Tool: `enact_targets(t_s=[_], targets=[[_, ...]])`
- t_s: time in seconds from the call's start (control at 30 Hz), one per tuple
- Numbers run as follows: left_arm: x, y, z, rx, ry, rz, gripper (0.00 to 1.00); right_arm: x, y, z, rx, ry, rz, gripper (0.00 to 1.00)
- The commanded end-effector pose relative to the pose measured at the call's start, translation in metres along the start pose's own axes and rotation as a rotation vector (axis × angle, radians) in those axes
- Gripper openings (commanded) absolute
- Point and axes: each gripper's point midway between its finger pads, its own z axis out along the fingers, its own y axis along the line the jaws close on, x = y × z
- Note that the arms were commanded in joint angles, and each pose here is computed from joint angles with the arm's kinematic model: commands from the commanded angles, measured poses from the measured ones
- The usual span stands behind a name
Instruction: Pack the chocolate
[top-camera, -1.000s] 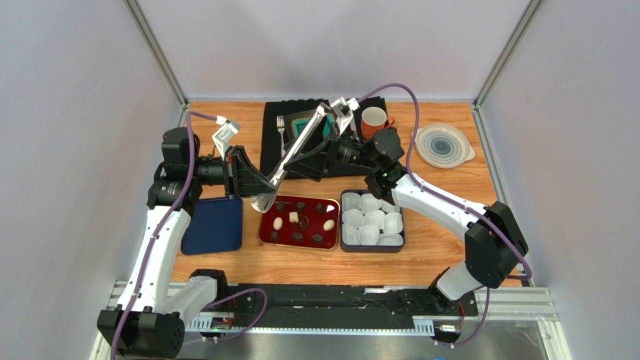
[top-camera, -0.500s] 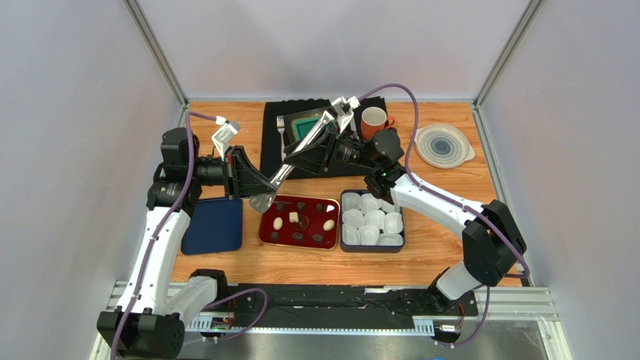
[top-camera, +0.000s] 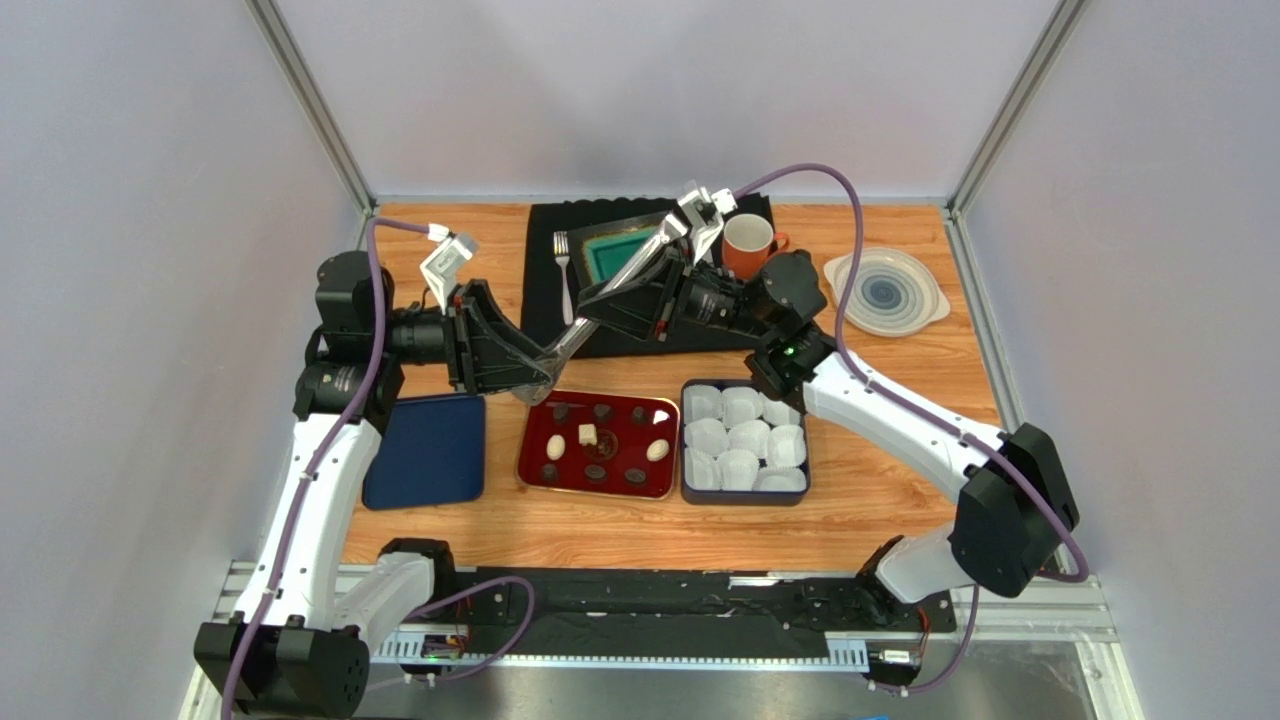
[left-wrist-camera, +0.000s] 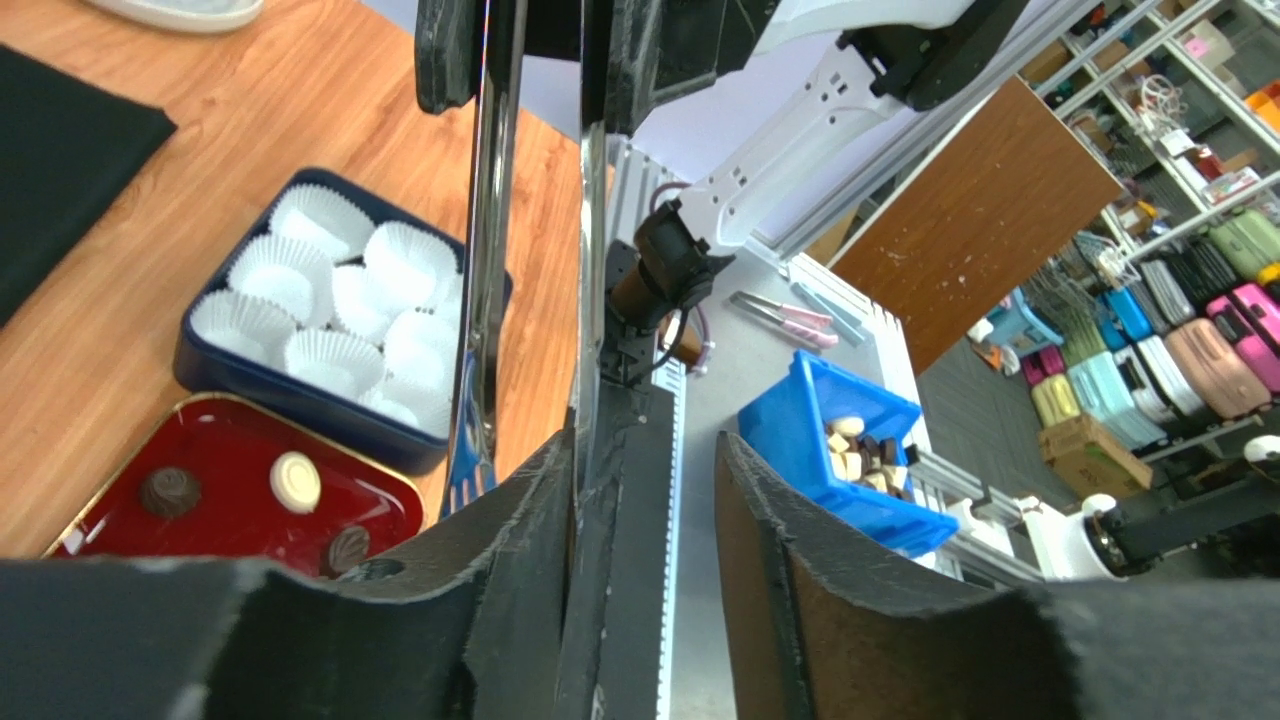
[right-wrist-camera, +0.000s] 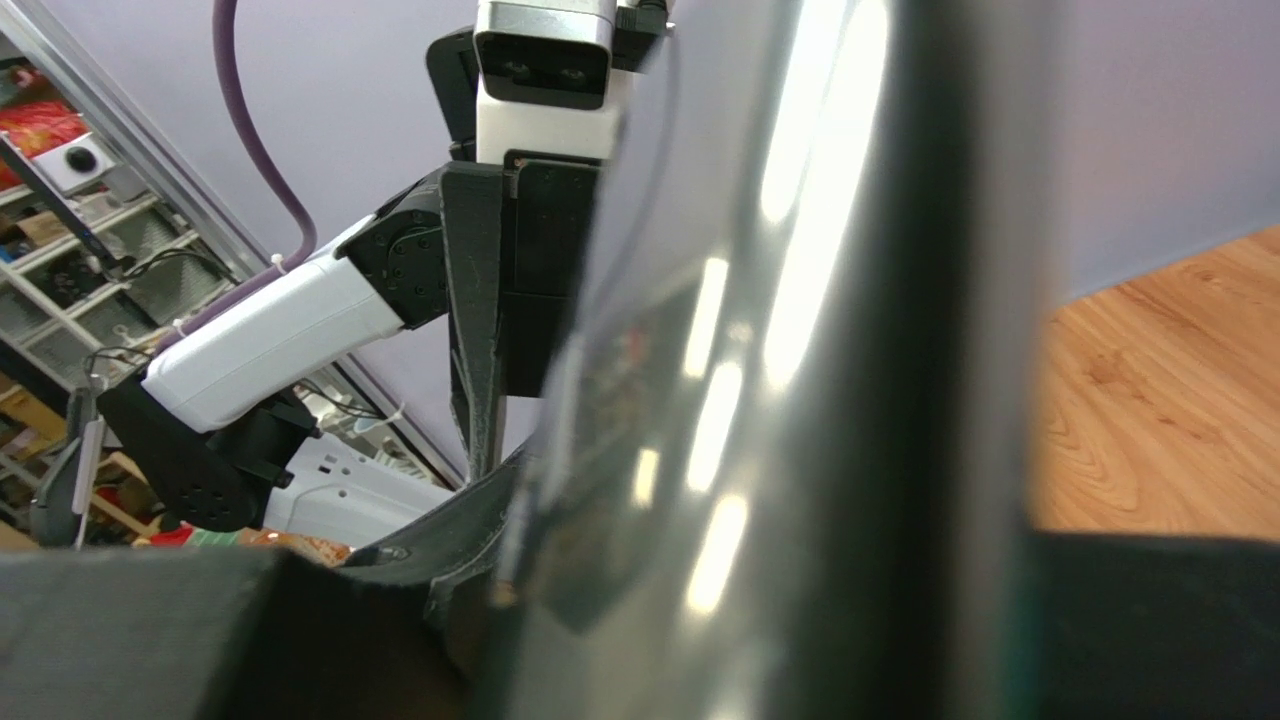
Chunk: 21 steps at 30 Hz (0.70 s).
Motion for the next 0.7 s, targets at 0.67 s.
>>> enact_targets(t_s=[0.67], targets=[[0.067,0.189,-0.099,-0.54,-0.072,-0.313,0.84,0.02,-0.052,-0.009,0.448,0.176,-0.229,0.37]])
